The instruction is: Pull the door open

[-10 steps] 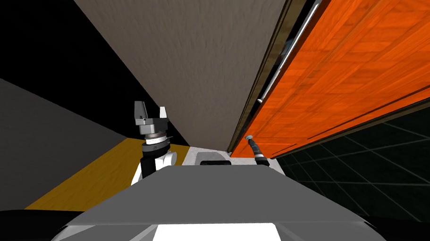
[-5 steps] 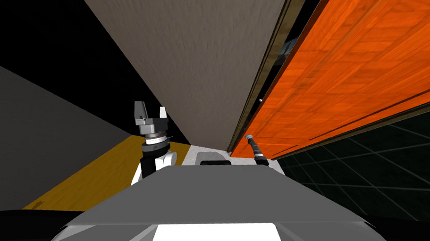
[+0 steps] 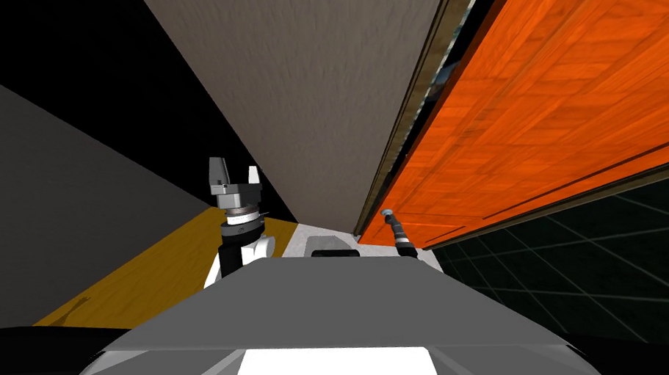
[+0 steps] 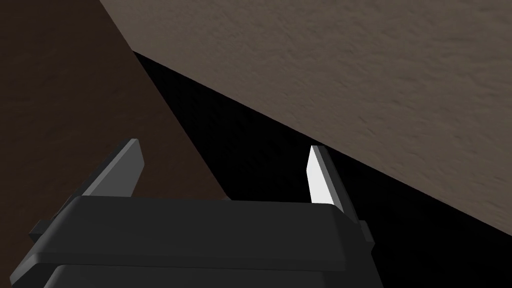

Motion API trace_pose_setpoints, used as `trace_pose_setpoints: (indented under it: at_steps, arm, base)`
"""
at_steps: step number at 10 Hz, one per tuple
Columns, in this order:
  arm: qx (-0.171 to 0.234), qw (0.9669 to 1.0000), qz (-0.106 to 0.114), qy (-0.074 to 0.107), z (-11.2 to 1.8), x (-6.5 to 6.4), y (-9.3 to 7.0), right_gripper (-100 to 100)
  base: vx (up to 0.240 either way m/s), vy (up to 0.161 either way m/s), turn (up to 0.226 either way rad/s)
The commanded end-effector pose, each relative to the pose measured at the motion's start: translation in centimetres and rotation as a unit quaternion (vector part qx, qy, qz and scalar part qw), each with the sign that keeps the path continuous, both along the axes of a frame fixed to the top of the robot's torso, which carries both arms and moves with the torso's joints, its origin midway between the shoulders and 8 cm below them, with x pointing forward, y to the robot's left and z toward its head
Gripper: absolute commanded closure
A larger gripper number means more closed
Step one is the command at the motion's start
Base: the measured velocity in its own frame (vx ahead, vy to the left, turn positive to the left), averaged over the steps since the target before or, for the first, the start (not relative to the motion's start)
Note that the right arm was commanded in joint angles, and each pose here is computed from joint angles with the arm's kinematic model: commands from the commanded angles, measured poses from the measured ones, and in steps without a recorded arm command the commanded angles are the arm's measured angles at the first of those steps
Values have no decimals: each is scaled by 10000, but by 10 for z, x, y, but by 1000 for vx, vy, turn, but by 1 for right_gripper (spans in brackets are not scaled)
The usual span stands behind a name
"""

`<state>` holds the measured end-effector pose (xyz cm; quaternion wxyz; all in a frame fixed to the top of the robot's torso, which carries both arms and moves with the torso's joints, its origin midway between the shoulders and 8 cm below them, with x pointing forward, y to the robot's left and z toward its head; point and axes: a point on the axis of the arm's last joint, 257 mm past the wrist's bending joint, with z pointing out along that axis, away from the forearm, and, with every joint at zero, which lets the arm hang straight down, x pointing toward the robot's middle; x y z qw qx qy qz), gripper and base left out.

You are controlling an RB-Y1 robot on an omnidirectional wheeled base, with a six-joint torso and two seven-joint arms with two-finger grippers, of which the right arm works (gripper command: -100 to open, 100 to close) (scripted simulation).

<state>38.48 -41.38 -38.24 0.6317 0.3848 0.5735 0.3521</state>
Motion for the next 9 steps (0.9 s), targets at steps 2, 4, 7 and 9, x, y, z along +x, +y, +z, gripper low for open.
trace_pose_setpoints:
  at_steps: [2,4,7,9]
  arm:
    - [374,9993,18,-29,-2,3,5,100]
    - [625,9980,-1,-56,-2,5,5,100]
    - [1107,9938,-41,-110,-1,8,4,100]
    - [1372,9904,-59,-141,-1,10,4,100]
  base:
    - [-35,-19,49]
    - [-33,-20,48]
    - [-40,-19,57]
    - [-38,-16,36]
